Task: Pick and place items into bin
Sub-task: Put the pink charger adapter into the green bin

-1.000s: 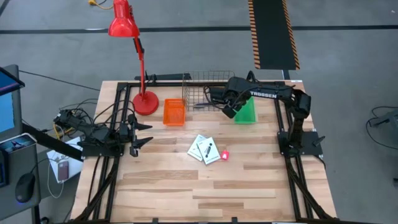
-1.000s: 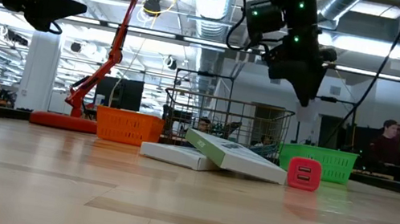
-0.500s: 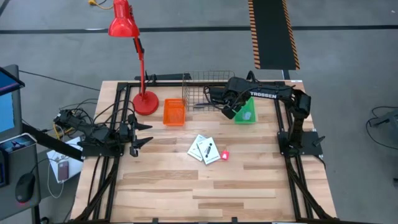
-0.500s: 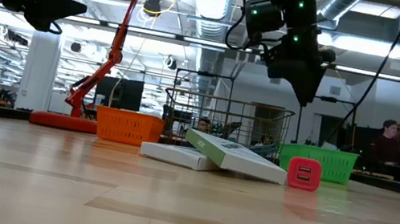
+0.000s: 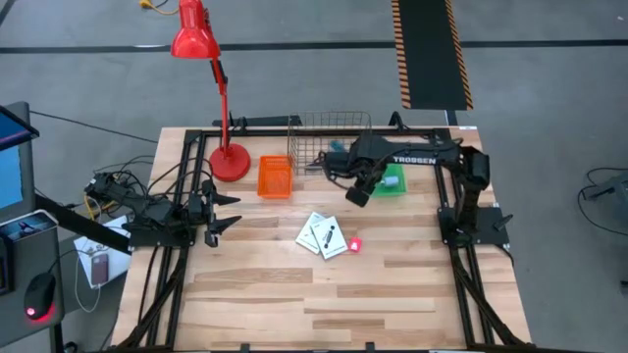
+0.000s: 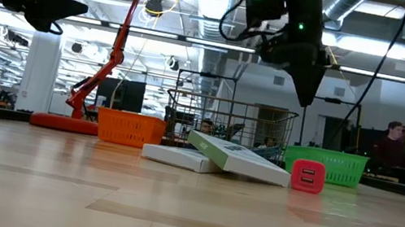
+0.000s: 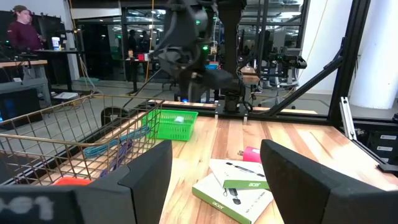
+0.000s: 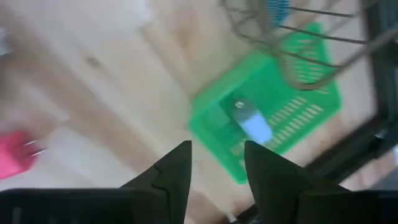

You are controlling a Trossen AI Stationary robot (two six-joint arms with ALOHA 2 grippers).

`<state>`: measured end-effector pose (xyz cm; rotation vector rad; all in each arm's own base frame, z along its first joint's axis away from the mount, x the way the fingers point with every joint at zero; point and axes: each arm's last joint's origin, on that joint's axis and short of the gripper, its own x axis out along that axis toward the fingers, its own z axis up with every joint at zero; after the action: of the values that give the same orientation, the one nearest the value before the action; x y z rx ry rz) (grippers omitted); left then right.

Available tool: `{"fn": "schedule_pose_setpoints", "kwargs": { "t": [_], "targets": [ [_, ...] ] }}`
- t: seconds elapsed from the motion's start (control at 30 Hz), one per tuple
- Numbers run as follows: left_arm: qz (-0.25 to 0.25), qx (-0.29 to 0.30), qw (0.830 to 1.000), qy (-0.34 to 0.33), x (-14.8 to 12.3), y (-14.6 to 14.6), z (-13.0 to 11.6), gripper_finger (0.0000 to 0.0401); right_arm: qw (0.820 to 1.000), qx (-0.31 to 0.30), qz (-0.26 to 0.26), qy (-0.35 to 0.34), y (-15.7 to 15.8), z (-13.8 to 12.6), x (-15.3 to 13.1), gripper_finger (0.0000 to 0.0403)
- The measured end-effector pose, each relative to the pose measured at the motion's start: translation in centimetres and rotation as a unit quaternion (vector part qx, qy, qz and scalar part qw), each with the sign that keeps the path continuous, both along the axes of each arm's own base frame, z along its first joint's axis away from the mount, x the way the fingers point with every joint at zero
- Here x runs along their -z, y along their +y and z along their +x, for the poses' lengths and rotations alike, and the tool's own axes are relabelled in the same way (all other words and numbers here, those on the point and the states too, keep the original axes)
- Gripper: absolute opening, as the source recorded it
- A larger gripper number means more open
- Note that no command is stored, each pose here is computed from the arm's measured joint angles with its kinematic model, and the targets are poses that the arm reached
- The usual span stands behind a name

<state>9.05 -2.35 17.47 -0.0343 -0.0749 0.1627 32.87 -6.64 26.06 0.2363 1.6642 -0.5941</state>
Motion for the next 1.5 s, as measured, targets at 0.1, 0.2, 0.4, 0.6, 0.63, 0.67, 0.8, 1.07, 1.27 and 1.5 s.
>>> {"fn": "schedule_pose_setpoints", "kwargs": {
  "t": [0.1,0.2,0.4,0.6,0.63,0.67,0.8,1.07,1.27,1.5],
  "targets": [
    [0.000,0.000,1.000,0.000,0.0,0.0,0.0,0.0233,0.999,-0.023,0.010,-0.020,1.7,0.6,0.1,0.0154],
    [0.000,0.000,1.000,0.000,0.0,0.0,0.0,0.0233,0.998,-0.052,0.013,-0.039,3.6,1.2,0.1,0.0165],
    [0.000,0.000,1.000,0.000,0.0,0.0,0.0,0.0233,0.990,-0.108,0.024,-0.085,7.8,2.2,0.2,0.0191],
    [0.000,0.000,1.000,0.000,0.0,0.0,0.0,0.0233,0.983,-0.119,0.049,-0.132,11.5,2.7,0.1,0.0208],
    [0.000,0.000,1.000,0.000,0.0,0.0,0.0,0.0233,0.982,-0.123,0.050,-0.134,12.0,2.7,0.1,0.0210],
    [0.000,0.000,1.000,0.000,0.0,0.0,0.0,0.0233,0.982,-0.124,0.051,-0.135,12.5,2.6,0.1,0.0210],
    [0.000,0.000,1.000,0.000,0.0,0.0,0.0,0.0233,0.984,-0.094,0.053,-0.141,13.6,2.4,0.1,0.0212],
    [0.000,0.000,1.000,0.000,0.0,0.0,0.0,0.0233,0.982,-0.092,0.039,-0.159,14.3,2.6,0.1,0.0209],
    [0.000,0.000,1.000,0.000,0.0,0.0,0.0,0.0233,0.976,-0.134,0.009,-0.172,14.1,3.0,0.0,0.0196],
    [0.000,0.000,1.000,0.000,0.0,0.0,0.0,0.0233,0.977,-0.122,0.017,-0.173,13.6,3.1,0.0,0.0174]
  ]
}}
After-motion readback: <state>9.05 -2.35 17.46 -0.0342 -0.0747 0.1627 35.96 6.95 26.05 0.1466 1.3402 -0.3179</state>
